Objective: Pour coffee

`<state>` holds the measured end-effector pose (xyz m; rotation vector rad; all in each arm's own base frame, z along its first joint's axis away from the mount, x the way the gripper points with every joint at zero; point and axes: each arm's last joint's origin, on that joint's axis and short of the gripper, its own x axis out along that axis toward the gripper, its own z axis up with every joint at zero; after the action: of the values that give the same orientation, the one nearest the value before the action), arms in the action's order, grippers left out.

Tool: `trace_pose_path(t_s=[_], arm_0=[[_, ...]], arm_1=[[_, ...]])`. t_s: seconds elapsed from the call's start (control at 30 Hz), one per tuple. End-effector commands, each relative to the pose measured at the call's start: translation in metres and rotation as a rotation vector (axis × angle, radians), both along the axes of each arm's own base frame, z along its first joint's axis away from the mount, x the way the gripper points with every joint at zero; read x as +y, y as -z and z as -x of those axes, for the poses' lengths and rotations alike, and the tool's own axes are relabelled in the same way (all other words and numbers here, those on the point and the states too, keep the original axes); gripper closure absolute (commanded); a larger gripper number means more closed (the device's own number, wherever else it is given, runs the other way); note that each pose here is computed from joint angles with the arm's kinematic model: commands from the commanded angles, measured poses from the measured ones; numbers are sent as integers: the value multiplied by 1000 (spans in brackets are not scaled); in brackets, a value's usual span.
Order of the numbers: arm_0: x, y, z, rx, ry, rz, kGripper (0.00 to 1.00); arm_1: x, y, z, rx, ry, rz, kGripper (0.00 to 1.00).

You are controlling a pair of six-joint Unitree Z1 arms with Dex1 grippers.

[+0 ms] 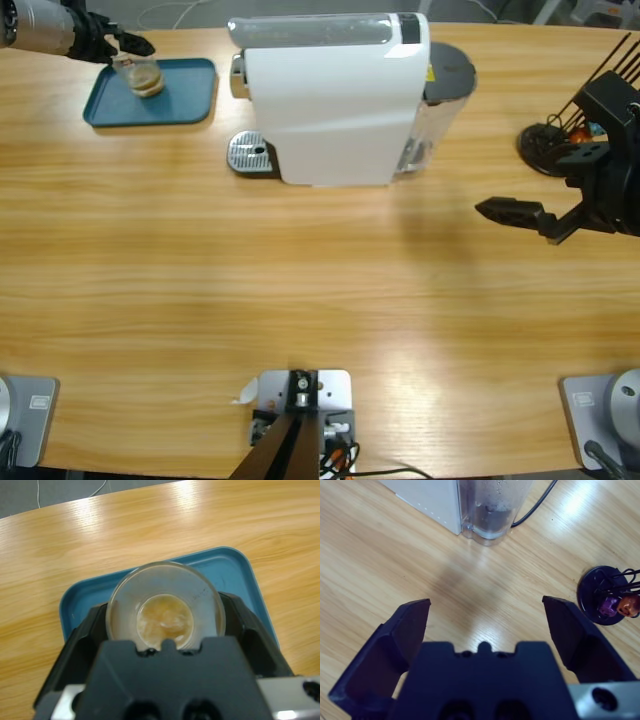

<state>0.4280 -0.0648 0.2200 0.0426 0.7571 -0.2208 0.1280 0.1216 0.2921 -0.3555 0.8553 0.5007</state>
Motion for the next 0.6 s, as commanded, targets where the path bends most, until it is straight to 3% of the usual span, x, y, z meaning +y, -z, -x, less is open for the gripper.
trace_pose_path(t_s=[0.03, 0.07, 0.4, 0.6], arm_0=[[0, 38, 3, 101, -30, -38, 108], [1, 38, 4, 102, -30, -38, 3], [-1, 32, 22, 107, -18, -35, 0], [-2, -37, 71, -32, -1, -20, 0]], arm_1=[[-1, 12, 3, 35, -2, 12, 0], [-2, 12, 3, 33, -2, 12, 0], [-11, 2, 12, 6, 4, -21, 0], [-18, -7, 16, -17, 11, -11, 0]])
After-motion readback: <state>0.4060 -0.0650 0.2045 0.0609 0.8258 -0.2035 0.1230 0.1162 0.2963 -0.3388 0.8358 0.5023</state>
